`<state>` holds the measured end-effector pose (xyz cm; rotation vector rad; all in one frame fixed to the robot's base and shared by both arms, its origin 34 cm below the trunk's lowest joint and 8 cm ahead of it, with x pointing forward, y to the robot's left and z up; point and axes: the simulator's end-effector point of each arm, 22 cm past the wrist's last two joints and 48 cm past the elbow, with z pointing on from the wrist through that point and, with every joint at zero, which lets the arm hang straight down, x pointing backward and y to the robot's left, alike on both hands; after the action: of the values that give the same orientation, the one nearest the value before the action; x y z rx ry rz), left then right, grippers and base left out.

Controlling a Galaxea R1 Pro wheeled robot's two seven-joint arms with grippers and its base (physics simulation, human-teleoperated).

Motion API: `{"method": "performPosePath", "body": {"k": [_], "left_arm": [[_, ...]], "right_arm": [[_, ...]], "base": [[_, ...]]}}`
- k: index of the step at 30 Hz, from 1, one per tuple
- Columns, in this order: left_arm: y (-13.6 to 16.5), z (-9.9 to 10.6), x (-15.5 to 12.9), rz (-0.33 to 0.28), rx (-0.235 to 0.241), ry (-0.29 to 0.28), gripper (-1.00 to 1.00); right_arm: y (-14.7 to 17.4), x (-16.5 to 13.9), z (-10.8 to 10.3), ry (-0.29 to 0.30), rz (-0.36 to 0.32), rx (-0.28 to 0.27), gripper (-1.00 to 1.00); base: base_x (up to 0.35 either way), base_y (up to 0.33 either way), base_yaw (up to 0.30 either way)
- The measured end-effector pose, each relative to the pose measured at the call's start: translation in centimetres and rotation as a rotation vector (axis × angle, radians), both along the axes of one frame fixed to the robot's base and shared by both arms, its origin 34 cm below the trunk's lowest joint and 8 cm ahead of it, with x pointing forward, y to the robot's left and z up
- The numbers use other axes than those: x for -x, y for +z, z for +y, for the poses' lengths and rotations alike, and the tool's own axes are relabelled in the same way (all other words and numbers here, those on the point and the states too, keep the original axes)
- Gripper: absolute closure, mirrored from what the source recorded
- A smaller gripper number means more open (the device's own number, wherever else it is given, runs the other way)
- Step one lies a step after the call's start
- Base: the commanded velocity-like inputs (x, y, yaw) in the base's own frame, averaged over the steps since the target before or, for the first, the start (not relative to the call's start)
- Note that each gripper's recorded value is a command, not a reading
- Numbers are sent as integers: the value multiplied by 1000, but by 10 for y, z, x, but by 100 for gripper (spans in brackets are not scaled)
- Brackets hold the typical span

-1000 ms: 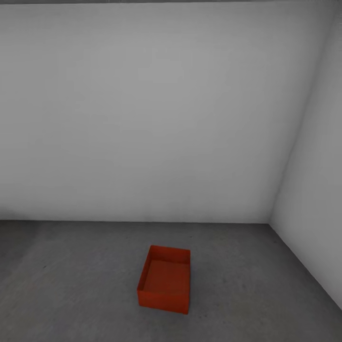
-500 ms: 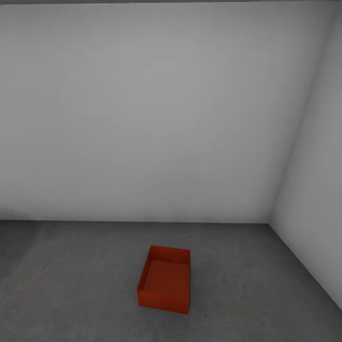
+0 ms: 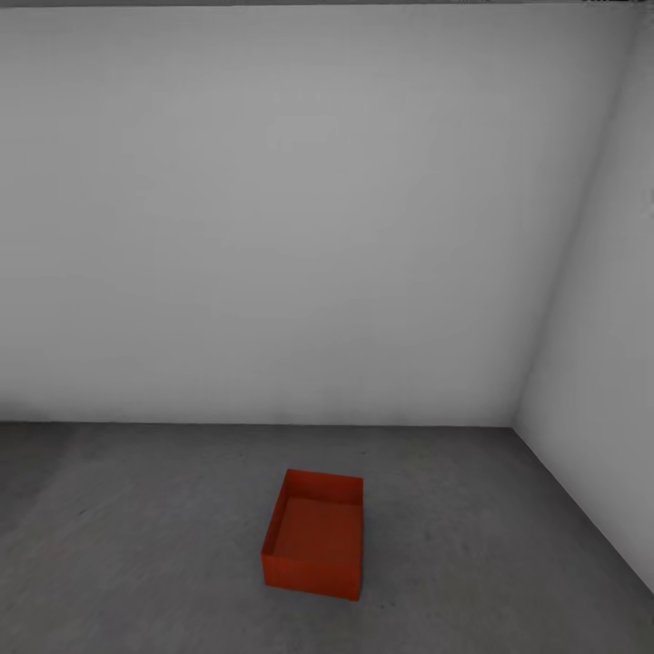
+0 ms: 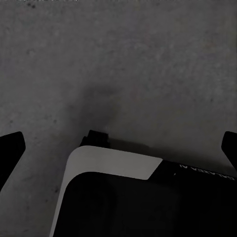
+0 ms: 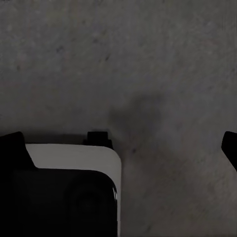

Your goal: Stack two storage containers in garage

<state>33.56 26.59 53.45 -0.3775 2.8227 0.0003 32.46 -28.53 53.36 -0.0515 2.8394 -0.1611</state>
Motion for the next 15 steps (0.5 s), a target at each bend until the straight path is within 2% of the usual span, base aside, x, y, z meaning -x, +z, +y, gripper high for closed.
{"method": "performPosePath", "body": {"k": [15], "left_arm": [[0,-2,0,0,2,-2,-100]], "right_arm": [[0,0,3,-3,0,-6,-100]], "base": [[0,0,-275]]}}
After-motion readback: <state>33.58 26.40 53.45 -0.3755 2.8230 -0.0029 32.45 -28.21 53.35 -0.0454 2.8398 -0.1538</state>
